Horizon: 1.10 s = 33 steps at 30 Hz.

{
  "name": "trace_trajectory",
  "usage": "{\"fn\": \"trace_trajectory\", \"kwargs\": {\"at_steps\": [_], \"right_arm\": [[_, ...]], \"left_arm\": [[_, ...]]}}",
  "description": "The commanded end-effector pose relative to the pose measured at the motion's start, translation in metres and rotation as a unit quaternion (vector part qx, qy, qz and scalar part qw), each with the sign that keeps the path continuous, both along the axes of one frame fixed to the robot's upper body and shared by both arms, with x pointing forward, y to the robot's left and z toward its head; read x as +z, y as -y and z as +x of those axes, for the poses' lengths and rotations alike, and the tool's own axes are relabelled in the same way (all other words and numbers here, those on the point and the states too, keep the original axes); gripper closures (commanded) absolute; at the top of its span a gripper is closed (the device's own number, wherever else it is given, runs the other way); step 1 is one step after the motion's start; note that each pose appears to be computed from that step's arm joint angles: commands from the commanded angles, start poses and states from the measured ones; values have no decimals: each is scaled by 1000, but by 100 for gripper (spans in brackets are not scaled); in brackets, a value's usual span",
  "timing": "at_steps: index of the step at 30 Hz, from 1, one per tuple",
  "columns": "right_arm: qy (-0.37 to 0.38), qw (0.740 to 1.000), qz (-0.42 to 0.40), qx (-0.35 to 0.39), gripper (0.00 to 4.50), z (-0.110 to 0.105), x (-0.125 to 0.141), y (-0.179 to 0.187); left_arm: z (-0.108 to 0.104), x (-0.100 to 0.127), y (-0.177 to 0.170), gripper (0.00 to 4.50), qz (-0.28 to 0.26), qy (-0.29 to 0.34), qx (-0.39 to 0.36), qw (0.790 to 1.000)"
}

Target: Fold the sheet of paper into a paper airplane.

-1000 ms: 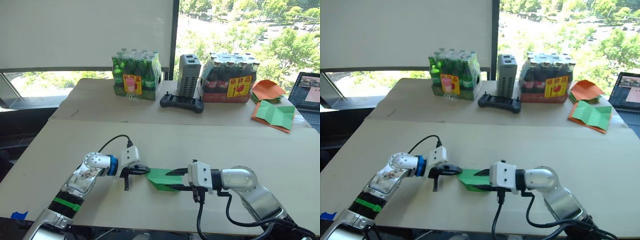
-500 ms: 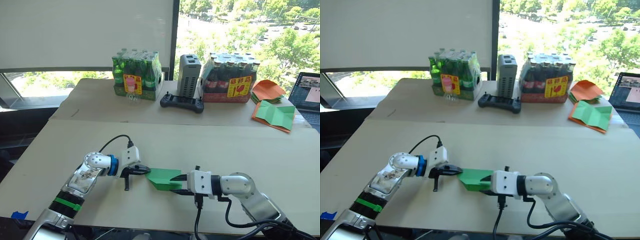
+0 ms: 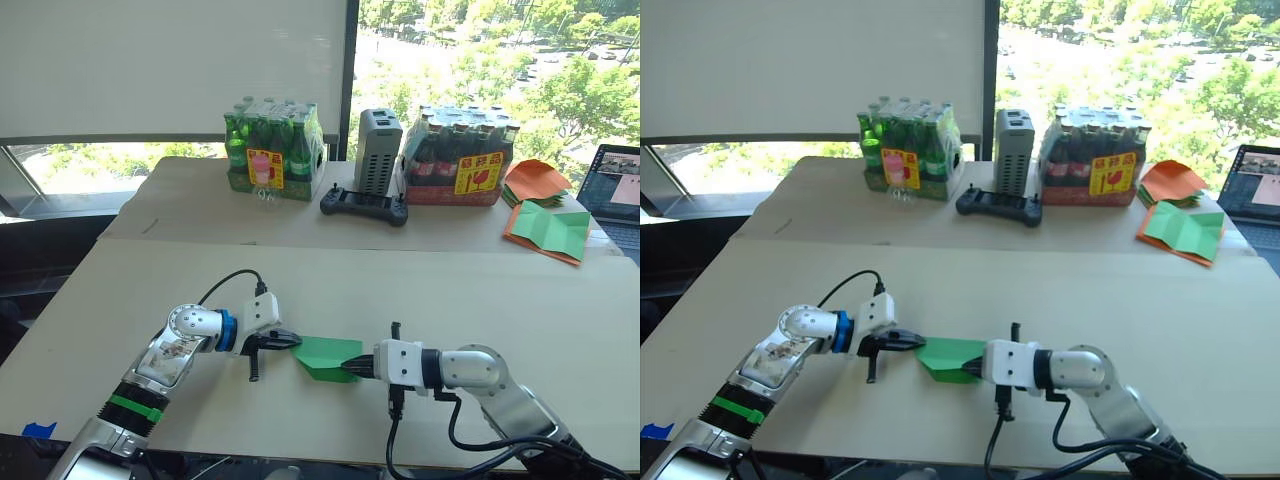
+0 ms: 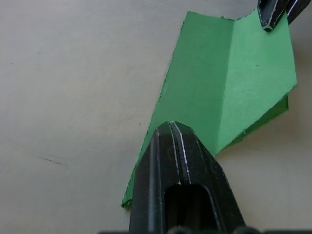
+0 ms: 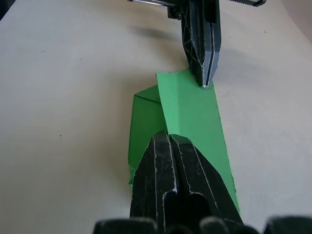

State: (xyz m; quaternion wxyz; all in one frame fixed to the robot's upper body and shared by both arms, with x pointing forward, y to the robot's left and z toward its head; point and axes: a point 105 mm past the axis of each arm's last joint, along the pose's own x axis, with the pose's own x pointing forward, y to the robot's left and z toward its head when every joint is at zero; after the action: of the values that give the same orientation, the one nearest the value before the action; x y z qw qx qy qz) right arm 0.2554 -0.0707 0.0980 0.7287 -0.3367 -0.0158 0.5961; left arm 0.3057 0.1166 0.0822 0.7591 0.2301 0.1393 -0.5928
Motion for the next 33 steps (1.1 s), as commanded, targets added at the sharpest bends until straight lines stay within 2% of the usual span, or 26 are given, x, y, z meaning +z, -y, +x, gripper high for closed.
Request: {"fn": "trace_trajectory", "kwargs": {"at_steps": [1,7,14,18,23,28,33], "right_arm": [[-11,999,20,-29,449,13,9,-3],[-44,995,2,-85,449,31,-1,2],[-68,994,-22,-84,449,28,-16,1],[-72,993,-23,-87,449,27,-18,1],[-72,993,-25,-88,449,27,-20,1],[-69,993,-28,-88,449,28,-21,1],[-71,993,-25,-89,449,27,-20,1]], "left_arm": [[-4,-11,-2,450,18,-14,1,1000],[-4,-10,-2,450,14,-13,5,1000],[-2,-6,-3,450,7,-6,16,1000],[3,17,-2,450,-30,4,26,999],[-6,39,8,450,-72,-7,2,997],[-11,35,13,450,-76,-23,-4,997],[-9,20,16,450,-63,-32,2,997]]}}
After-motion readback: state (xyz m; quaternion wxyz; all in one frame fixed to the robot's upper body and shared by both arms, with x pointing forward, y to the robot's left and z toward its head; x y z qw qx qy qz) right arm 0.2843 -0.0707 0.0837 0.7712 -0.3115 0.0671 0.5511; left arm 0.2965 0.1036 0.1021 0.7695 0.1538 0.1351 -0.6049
